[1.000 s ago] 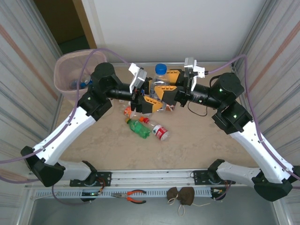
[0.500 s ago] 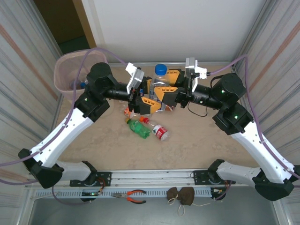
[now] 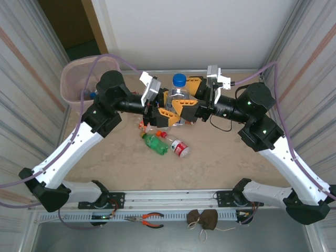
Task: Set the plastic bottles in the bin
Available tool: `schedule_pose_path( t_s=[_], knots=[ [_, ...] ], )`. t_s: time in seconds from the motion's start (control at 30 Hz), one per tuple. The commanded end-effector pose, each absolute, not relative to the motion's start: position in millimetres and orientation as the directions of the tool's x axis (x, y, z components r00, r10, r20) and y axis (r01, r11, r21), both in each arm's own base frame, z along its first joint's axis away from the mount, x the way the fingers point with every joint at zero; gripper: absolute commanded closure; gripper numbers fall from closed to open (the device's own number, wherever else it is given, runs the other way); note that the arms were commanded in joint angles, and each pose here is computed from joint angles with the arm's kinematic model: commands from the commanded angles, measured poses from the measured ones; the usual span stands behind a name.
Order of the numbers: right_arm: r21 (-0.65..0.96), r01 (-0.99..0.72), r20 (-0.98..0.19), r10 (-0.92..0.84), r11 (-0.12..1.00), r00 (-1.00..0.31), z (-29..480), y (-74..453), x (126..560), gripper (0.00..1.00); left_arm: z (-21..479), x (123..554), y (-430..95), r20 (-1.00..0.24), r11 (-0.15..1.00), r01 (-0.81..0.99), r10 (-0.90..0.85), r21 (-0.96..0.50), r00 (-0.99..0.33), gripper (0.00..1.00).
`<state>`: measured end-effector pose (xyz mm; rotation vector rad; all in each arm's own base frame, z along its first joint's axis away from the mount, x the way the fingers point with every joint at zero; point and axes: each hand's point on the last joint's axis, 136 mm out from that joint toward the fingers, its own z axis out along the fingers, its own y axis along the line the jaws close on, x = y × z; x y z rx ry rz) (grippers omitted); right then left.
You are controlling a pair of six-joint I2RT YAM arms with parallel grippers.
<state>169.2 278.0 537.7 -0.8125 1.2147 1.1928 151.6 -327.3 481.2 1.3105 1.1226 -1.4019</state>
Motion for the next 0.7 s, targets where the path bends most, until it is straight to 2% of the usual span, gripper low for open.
schedule_pose_path(
  t_s=[0.0, 0.17, 0.23, 0.43, 0.67],
  knots=[
    [0.09, -0.951, -0.964, 0.264, 0.295, -0.009, 553.8, 260.9, 163.1, 0.26, 504.9, 136.1, -314.5, -0.997, -0.175, 0.983, -0.064, 0.06, 0.05, 0.47],
    [0.096, -0.911, -0.961, 0.277, 0.4, 0.02, 552.6, 239.1, 165.7, 0.24, 498.6, 148.5, -312.0, -0.999, -0.089, 0.995, -0.019, 0.046, 0.045, 0.47],
    [0.101, -0.891, -0.961, 0.276, 0.443, 0.028, 550.1, 230.9, 167.9, 0.23, 494.7, 160.3, -309.7, -1.0, -0.021, 0.999, 0.007, 0.029, 0.03, 0.46],
    [0.107, -0.82, -0.961, 0.269, 0.562, 0.059, 545.3, 205.3, 173.4, 0.23, 480.0, 214.3, -285.1, -0.993, 0.286, 0.958, 0.101, -0.027, -0.058, 0.47],
    [0.112, -0.773, -0.97, 0.238, 0.625, 0.052, 536.0, 195.5, 181.1, 0.23, 460.2, 278.5, -219.4, -0.961, 0.655, 0.754, 0.172, -0.053, -0.217, 0.47]
  ],
)
